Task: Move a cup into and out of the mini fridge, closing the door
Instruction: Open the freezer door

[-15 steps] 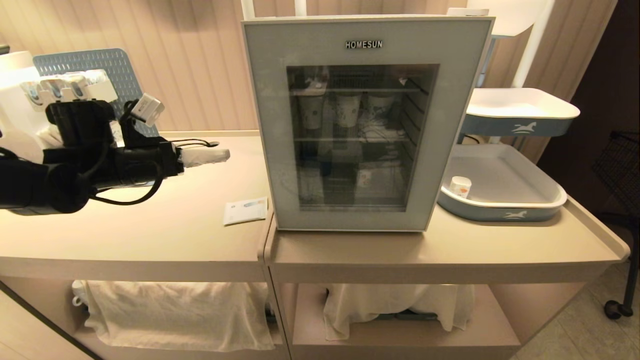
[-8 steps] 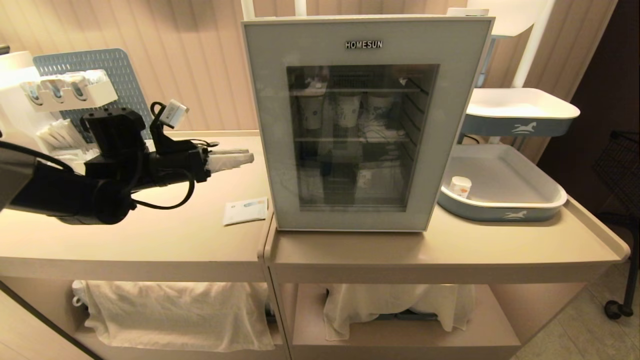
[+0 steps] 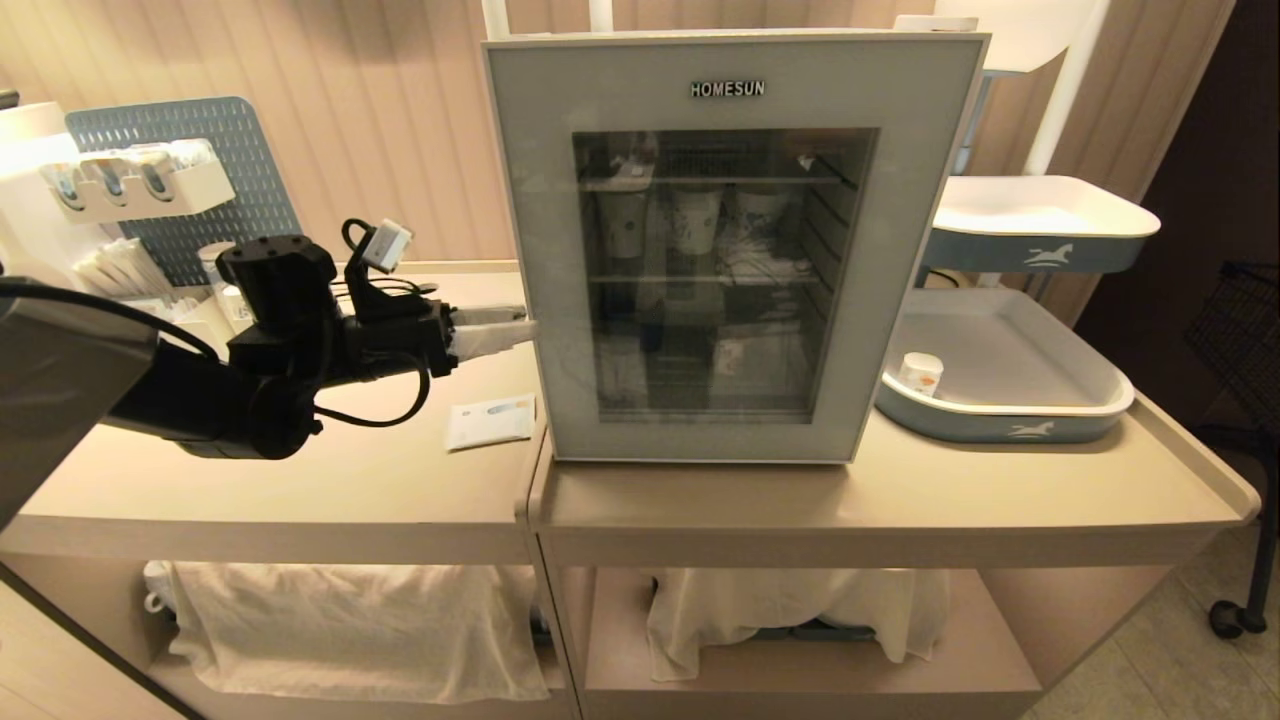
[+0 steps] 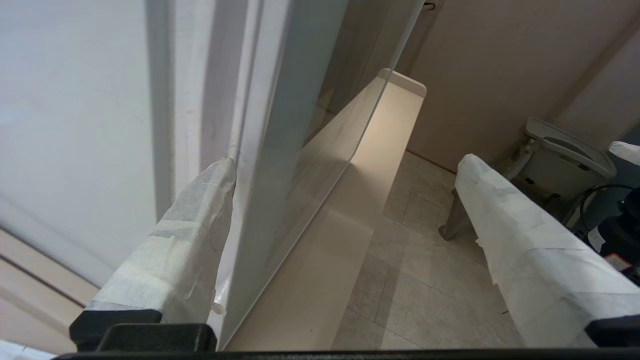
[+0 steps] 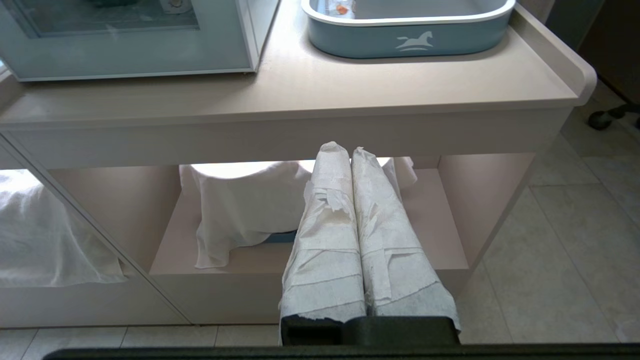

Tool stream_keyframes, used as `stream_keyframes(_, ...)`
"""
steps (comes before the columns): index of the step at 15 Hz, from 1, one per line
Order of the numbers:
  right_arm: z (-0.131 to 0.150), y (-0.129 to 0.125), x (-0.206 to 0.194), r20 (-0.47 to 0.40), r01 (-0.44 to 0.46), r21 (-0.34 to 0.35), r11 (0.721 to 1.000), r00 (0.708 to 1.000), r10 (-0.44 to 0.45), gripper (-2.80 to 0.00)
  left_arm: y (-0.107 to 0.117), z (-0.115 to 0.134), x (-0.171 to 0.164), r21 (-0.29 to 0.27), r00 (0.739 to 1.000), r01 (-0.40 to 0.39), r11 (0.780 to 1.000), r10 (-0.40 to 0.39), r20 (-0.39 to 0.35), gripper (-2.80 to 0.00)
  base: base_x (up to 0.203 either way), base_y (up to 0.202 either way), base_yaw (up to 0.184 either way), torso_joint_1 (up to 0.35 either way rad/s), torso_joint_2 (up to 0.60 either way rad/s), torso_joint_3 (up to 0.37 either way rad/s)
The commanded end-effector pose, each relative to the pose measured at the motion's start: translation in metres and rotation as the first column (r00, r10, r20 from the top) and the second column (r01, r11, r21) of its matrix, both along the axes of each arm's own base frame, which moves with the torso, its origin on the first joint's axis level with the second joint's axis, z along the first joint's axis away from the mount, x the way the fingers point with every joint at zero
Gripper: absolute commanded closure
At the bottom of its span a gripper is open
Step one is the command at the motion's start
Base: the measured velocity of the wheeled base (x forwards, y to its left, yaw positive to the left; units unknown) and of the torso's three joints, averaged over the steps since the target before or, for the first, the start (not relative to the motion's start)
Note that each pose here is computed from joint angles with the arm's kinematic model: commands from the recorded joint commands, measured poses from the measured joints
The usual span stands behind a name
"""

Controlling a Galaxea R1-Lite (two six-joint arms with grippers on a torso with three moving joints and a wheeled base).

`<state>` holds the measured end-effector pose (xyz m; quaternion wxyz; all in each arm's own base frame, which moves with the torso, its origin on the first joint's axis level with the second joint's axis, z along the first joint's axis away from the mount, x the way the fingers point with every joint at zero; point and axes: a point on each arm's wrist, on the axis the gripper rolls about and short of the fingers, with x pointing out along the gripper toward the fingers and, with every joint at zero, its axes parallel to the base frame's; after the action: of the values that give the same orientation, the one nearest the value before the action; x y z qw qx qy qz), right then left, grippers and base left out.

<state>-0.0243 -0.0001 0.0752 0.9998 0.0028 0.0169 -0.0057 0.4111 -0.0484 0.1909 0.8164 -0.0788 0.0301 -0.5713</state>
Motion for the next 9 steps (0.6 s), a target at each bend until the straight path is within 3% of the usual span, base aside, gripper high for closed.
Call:
stream_keyframes(1,0.0,0.0,0.0,-0.003,-0.001,0.0,1.0,1.0,0.001,0.0,0.001,0.002,-0.002,0.0,1.0,0.002,1.0,-0.002,0.009,-2.8,0.0,0.0,0.0,0.0,0.0,0.0)
stream_keyframes(6,0.0,0.0,0.0,-0.001,-0.001,0.0,1.0,1.0,0.001,0.0,-0.011,-0.006,0.003,0.007,0.995,-0.098,0.995,0.097,0.032,-2.8,0.0,0.0,0.0,0.0,0.0,0.0)
stream_keyframes(9,0.0,0.0,0.0,-0.002,-0.001,0.0,1.0,1.0,0.001,0.0,-0.023,-0.009,0.0,0.01,0.997,-0.07,0.997,0.07,0.012,-2.8,0.0,0.0,0.0,0.0,0.0,0.0)
